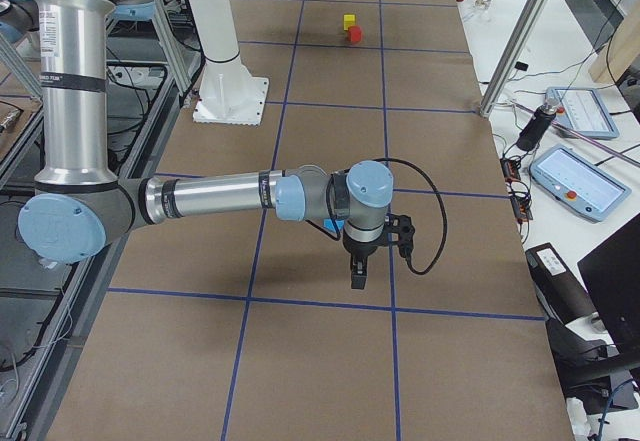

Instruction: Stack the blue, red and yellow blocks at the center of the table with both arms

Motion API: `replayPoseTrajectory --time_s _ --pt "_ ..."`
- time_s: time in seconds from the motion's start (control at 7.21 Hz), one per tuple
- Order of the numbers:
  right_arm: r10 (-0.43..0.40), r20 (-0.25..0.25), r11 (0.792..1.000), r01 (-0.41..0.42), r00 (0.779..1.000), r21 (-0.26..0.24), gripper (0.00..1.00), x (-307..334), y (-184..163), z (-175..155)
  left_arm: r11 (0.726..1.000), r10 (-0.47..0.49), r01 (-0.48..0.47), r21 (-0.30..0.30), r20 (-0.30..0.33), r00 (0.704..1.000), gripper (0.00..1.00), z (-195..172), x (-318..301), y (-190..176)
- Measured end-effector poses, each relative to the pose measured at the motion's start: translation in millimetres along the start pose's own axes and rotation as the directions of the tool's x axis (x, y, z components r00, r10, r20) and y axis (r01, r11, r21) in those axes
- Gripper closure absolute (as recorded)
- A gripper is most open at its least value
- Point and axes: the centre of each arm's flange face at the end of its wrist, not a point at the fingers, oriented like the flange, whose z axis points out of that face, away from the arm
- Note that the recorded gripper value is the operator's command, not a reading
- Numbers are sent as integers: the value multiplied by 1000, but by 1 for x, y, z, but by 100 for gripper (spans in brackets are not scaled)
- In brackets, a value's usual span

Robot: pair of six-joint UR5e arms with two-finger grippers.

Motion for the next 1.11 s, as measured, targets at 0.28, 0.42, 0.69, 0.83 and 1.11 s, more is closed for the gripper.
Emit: replayPoseTrajectory --time_s 0.28,0.42,0.69,0.83,1.11 --pt "-14 0 1000 14 1000 15 0 -5 -6 -6 1000 12 -12 11 2 1000 0 -6 5 -2" --pt "-33 0 999 33 999 36 0 -10 -12 -10 1000 17 -17 17 5 1000 0 -9 8 -3" --pt "-105 -4 987 105 994 121 0 -18 -25 -19 999 29 -30 31 15 999 0 -15 12 -11" --pt "-140 -5 977 139 990 162 0 -22 -30 -23 998 41 -42 47 21 999 0 -21 15 -21" --pt "-155 8 971 151 988 184 0 -24 -31 -23 993 75 -78 87 31 997 0 -37 24 -48"
